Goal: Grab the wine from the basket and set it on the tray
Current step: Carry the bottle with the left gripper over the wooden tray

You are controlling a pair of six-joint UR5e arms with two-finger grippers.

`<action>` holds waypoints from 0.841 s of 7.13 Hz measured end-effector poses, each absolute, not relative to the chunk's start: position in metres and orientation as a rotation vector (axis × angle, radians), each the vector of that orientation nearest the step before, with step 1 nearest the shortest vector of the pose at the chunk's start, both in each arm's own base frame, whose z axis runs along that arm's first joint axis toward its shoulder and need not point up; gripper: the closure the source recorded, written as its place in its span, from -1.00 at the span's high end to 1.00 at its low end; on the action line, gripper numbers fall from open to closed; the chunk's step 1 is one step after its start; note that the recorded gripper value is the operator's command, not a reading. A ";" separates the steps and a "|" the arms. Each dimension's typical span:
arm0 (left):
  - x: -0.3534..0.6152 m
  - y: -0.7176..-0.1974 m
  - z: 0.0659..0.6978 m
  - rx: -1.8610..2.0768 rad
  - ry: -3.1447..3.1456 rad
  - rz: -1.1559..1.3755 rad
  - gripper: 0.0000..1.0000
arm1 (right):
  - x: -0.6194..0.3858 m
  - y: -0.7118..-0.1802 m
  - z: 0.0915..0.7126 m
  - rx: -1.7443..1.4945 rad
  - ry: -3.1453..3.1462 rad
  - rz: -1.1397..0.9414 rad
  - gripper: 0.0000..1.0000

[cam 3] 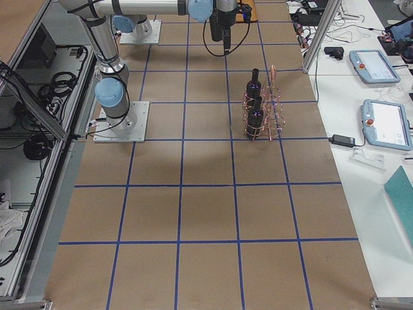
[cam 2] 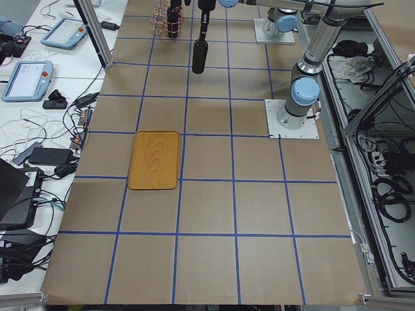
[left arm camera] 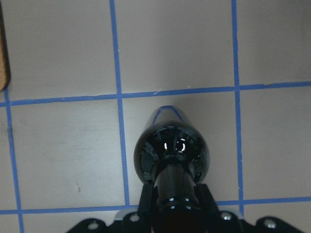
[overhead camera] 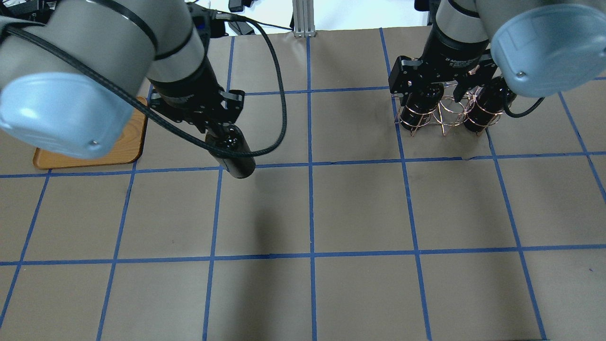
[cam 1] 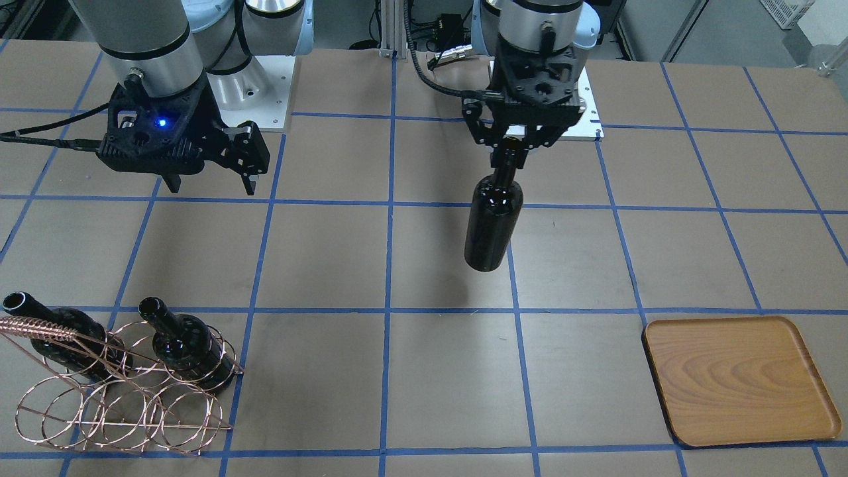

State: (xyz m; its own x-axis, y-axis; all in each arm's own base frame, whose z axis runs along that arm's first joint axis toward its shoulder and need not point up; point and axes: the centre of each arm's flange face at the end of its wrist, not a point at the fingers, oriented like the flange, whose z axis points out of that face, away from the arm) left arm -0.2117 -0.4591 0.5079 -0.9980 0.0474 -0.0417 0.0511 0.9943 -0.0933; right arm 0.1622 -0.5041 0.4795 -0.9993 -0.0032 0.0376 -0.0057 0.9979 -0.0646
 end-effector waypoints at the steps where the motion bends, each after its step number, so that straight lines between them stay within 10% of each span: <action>1: -0.184 -0.466 0.526 0.086 3.091 -0.151 -1.00 | 0.162 -0.504 0.480 0.007 -3.102 0.101 1.00; 6: 0.012 -0.507 0.530 0.178 3.150 -0.029 -1.00 | 0.163 -0.504 0.481 0.007 -3.107 0.104 1.00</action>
